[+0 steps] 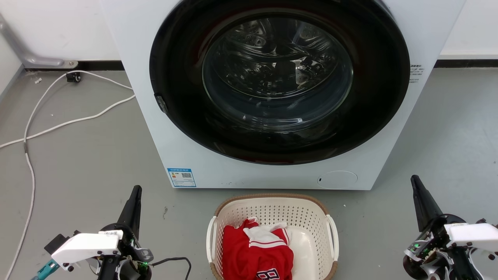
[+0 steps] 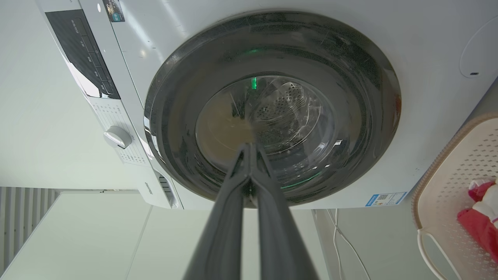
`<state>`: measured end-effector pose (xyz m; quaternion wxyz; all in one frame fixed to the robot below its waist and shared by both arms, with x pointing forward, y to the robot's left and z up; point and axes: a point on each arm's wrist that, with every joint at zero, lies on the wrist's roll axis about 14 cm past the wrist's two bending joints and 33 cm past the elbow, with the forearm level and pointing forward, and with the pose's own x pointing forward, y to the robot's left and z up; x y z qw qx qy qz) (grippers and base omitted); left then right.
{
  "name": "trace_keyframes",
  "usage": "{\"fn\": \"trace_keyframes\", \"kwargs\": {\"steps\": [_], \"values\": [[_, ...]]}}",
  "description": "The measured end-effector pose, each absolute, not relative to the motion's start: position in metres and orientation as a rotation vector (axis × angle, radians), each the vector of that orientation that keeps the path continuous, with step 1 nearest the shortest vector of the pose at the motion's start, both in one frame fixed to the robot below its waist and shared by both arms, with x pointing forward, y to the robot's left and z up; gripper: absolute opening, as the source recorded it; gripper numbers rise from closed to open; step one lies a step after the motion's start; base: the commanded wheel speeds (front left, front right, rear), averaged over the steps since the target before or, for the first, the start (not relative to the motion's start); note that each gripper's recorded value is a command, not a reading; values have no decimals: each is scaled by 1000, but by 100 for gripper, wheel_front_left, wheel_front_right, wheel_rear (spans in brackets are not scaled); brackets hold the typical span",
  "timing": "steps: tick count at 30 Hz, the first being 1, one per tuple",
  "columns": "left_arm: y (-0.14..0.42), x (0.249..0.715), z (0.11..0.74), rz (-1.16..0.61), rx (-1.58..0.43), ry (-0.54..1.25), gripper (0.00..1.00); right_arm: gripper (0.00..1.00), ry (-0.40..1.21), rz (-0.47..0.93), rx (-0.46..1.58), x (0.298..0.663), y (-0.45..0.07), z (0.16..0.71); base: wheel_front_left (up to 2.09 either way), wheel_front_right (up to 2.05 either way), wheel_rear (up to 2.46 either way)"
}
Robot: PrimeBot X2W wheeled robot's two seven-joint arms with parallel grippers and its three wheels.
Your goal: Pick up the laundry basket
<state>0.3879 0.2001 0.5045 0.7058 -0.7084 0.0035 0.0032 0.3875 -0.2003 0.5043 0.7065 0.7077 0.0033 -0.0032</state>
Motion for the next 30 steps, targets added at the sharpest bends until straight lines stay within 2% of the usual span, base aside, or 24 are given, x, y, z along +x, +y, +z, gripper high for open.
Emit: {"fn": "trace_keyframes", "kwargs": {"steps": [21,22,30], "values": [[200,388,505,8,-1575,7,0,0,7,-7,1572,387,-200,504,0,0,0],[200,388,504,10,-1575,9,100,100,9,-9,1573,387,-200,503,0,0,0],[201,374,477,87,-1581,57,100,100,66,-84,1575,373,-200,476,0,0,0]]}}
